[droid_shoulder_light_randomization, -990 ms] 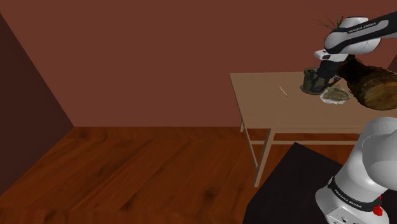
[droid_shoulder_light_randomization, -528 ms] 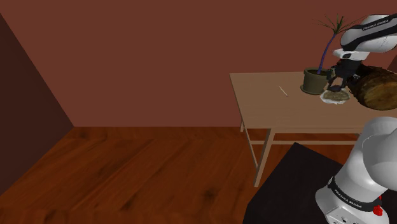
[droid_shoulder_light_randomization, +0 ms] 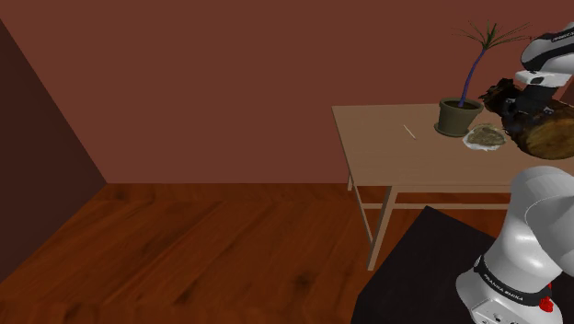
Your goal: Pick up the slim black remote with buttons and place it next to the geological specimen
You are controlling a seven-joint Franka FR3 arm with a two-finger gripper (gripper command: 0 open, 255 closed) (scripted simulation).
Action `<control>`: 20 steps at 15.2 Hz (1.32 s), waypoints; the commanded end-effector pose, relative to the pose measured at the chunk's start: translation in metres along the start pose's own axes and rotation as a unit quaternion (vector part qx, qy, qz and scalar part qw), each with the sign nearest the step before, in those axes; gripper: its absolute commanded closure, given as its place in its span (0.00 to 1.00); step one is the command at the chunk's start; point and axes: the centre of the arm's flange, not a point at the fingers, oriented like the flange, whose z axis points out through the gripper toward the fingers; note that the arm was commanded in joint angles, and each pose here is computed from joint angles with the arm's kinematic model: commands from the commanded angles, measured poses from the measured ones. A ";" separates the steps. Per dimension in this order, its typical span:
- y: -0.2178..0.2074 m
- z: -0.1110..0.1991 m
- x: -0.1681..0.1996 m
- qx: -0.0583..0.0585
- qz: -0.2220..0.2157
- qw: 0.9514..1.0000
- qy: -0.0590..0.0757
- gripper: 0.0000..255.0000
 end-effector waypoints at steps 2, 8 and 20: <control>-0.010 0.010 -0.008 0.001 -0.001 1.000 0.000 1.00; -0.013 0.041 -0.008 0.001 -0.001 1.000 0.000 1.00; -0.018 0.104 -0.009 0.001 -0.001 1.000 0.000 1.00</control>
